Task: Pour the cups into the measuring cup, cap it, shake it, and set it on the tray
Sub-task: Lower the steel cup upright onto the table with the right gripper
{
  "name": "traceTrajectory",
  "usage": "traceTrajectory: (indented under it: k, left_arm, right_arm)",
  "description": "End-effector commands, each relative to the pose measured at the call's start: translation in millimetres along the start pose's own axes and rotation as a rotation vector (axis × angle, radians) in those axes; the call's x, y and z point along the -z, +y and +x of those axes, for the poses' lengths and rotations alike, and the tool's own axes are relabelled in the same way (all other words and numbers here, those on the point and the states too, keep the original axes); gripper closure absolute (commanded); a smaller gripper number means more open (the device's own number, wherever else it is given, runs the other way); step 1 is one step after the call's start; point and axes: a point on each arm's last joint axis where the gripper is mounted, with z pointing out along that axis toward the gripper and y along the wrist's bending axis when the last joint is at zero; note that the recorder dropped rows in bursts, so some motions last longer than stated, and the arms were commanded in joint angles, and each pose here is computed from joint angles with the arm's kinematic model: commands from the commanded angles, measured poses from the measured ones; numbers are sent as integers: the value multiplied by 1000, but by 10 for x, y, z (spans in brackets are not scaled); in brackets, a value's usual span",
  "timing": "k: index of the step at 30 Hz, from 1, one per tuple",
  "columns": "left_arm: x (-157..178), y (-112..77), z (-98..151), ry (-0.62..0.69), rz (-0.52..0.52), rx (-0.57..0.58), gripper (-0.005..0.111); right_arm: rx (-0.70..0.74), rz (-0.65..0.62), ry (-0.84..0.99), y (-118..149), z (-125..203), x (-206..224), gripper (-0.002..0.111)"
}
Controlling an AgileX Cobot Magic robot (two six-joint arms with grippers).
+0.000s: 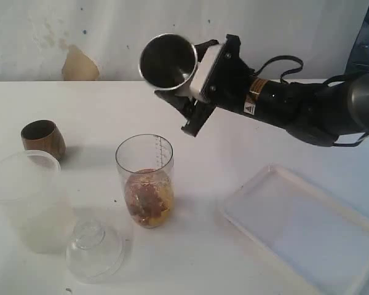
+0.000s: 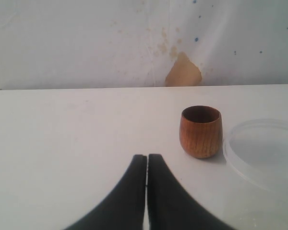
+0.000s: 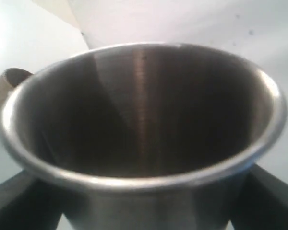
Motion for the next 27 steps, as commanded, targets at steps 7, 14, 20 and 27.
traceTrajectory:
  k: [7, 14, 20, 27]
  left_arm:
    - [0, -3, 2, -14, 2, 10, 106]
    - [0, -3, 2, -14, 2, 10, 106]
    - [0, -3, 2, -14, 2, 10, 106]
    - [0, -3, 2, -14, 2, 10, 106]
  right_arm:
    - [-554, 333, 154, -139, 467, -13, 108]
    - [-434, 256, 152, -10, 580, -57, 108]
    - [-310, 217, 3, -38, 370, -70, 108]
    - [-695, 380, 100, -136, 513, -21, 108]
